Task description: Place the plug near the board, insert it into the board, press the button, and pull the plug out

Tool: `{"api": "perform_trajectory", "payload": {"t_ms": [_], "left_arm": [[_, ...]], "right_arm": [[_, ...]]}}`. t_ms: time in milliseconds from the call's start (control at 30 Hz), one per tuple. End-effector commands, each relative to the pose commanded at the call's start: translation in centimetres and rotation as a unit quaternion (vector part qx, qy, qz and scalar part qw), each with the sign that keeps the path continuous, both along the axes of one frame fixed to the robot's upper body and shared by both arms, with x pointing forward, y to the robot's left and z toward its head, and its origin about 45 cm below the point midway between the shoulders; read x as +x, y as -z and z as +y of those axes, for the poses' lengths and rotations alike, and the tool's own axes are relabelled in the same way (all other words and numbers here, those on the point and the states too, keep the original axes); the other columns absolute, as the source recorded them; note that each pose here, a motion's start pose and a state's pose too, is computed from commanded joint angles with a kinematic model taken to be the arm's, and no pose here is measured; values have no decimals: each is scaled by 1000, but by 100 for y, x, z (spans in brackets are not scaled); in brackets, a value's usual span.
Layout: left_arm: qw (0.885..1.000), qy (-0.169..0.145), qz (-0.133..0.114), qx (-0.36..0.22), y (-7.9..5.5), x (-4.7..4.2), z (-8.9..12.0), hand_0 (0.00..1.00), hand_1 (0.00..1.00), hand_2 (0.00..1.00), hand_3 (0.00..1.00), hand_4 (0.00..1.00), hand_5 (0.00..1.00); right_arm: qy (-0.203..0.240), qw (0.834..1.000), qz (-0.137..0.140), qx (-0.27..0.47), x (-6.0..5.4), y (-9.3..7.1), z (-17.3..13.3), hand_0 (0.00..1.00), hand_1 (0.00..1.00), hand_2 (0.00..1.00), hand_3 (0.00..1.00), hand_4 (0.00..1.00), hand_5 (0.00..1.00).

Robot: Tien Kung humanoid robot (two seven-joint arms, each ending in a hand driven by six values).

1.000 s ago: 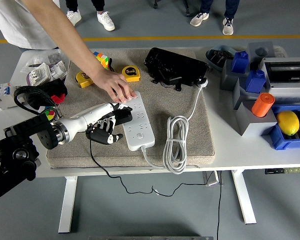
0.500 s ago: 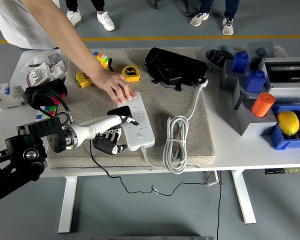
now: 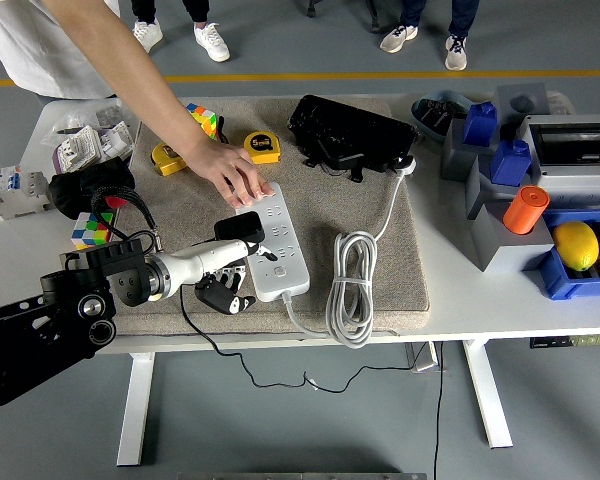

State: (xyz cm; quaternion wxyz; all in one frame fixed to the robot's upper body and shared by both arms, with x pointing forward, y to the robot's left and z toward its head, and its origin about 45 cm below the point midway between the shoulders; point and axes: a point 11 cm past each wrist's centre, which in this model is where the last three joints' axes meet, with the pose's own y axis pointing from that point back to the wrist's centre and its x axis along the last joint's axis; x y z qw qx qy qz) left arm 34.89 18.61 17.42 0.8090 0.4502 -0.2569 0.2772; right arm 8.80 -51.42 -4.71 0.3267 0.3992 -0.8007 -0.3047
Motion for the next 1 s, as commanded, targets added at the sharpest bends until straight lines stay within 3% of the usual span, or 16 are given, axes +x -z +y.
{"api": "perform_trajectory", "payload": {"t_ms": [167, 367, 600, 1000], "left_arm": [[1000, 2, 9, 2, 36, -2, -40, 36, 132, 209, 889, 612, 2], [1000, 16, 2, -1, -41, 6, -121, 37, 133, 207, 888, 614, 2], [1000, 21, 11, 16, 39, 3, -134, 37, 132, 207, 883, 614, 2], [999, 20, 11, 25, 53, 41, -134, 36, 132, 205, 876, 617, 2]], "right_arm": [[-3, 1000, 1, 0, 8, -1, 4, 698, 703, 687, 580, 998, 552], [-3, 1000, -1, -1, 21, -7, -3, 701, 703, 685, 580, 998, 552], [-4, 1000, 1, -2, 10, -12, -15, 700, 703, 686, 580, 998, 552], [-4, 1000, -1, -1, 24, -9, -2, 701, 704, 686, 580, 998, 552]]}}
